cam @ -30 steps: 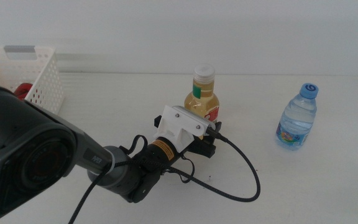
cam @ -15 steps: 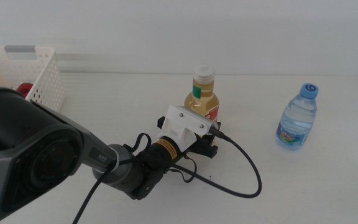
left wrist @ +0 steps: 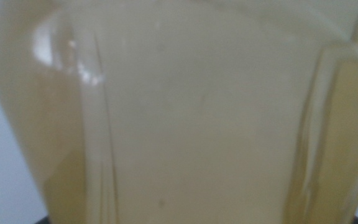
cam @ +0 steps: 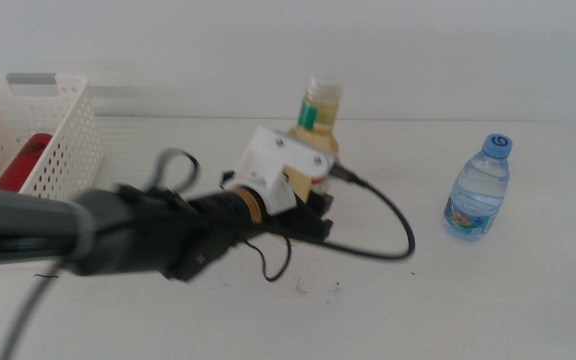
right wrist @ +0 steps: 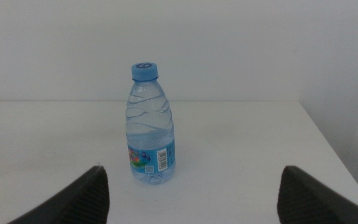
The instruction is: Use arms to grab the bottles and put them into the dustbin to the left of the table.
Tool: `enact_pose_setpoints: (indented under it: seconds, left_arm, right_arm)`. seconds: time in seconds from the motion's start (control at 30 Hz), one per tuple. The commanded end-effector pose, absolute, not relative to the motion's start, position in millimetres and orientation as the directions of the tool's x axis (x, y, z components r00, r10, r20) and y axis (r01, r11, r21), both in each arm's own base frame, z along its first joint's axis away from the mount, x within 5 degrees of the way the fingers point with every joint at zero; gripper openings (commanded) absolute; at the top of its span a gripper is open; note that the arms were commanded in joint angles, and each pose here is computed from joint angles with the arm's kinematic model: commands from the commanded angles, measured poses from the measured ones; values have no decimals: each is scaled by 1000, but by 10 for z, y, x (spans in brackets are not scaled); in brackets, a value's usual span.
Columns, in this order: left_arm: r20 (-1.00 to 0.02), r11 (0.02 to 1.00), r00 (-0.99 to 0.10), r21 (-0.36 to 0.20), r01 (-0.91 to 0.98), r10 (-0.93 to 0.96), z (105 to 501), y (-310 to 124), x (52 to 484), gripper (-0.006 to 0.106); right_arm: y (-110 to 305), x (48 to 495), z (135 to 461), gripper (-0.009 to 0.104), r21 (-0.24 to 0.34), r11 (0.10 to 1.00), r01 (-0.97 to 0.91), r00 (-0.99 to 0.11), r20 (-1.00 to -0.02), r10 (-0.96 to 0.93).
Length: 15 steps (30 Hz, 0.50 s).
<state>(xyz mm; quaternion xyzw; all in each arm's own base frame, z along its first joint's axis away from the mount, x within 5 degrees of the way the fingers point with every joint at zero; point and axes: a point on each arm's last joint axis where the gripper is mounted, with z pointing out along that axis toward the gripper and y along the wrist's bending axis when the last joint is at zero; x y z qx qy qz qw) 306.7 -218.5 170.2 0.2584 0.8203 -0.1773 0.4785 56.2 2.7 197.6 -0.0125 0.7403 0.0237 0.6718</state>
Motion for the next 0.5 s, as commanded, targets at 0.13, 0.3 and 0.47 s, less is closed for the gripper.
enact_pose_setpoints:
  seconds: [0.13, 0.3, 0.47]
  left_arm:
    - [-832, 842, -485, -38, 538, 272, 2383, -1923, 2826, -2]
    - [-736, 872, -594, -9, 490, 326, 2643, -1737, 2779, -2]
    - [-610, 847, -685, -39, 529, 400, 2911, -1574, 2842, -2]
  right_arm:
    - [21, 560, 1968, 84, 9, 999, -41, -93, -996, 5]
    - [21, 560, 1968, 84, 9, 999, -41, -93, -996, 5]
    - [21, 560, 1968, 84, 9, 999, -41, -93, -996, 5]
